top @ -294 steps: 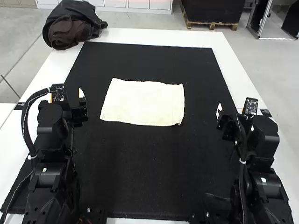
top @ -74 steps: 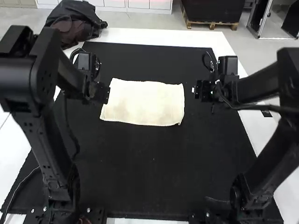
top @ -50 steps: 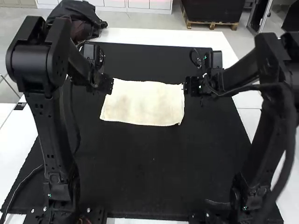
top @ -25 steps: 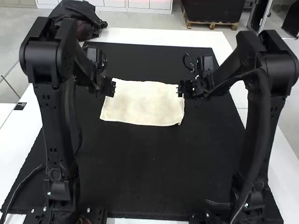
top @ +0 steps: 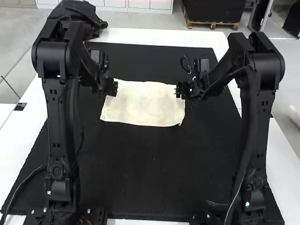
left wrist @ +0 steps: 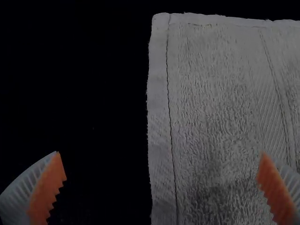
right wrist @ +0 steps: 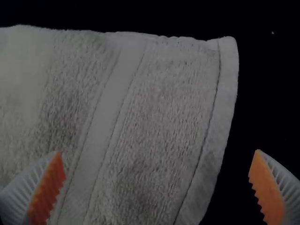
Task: Fold the towel.
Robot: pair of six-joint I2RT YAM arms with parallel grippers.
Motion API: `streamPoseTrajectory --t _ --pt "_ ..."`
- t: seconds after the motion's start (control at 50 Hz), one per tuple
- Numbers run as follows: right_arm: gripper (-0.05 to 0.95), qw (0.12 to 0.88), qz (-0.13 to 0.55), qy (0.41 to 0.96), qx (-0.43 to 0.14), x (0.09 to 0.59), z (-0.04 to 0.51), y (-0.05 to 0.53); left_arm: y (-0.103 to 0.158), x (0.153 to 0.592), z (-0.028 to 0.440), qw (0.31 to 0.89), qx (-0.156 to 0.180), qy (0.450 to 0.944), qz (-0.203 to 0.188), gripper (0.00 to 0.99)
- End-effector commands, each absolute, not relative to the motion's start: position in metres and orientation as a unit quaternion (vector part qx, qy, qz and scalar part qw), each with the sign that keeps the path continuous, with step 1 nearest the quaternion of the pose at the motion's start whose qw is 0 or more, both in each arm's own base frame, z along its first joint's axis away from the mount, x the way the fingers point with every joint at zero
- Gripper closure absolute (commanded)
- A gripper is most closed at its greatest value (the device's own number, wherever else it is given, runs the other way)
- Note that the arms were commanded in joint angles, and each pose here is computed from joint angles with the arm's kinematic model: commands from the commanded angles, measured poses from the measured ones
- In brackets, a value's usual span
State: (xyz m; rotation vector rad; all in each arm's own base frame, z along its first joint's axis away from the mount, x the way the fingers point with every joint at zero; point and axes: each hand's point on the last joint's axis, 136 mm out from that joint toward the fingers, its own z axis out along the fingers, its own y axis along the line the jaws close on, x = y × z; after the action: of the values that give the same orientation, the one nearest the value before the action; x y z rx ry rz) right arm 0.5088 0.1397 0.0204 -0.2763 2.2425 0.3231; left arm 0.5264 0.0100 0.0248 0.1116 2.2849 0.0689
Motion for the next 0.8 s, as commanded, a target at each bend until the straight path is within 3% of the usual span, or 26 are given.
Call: streamPoseTrajectory --t 0.0,0.36,0.56,0.78 --pt "0.00 0.430 0.136 0.885 -0.112 0.524 0.027 0.141 0.012 0.542 0.035 0.431 0.039 0.901 0.021 0.038" --pt "0.00 0.428 0.137 0.886 -0.113 0.540 0.015 0.147 0.012 0.557 0.023 0.428 0.020 0.903 0.012 0.038" --pt "-0.01 0.426 0.135 0.888 -0.110 0.543 0.010 0.143 0.012 0.553 0.007 0.400 0.006 0.917 0.004 0.038" --pt "-0.01 0.417 0.134 0.893 -0.105 0.541 0.001 0.140 0.011 0.553 0.007 0.399 0.007 0.917 0.004 0.039"
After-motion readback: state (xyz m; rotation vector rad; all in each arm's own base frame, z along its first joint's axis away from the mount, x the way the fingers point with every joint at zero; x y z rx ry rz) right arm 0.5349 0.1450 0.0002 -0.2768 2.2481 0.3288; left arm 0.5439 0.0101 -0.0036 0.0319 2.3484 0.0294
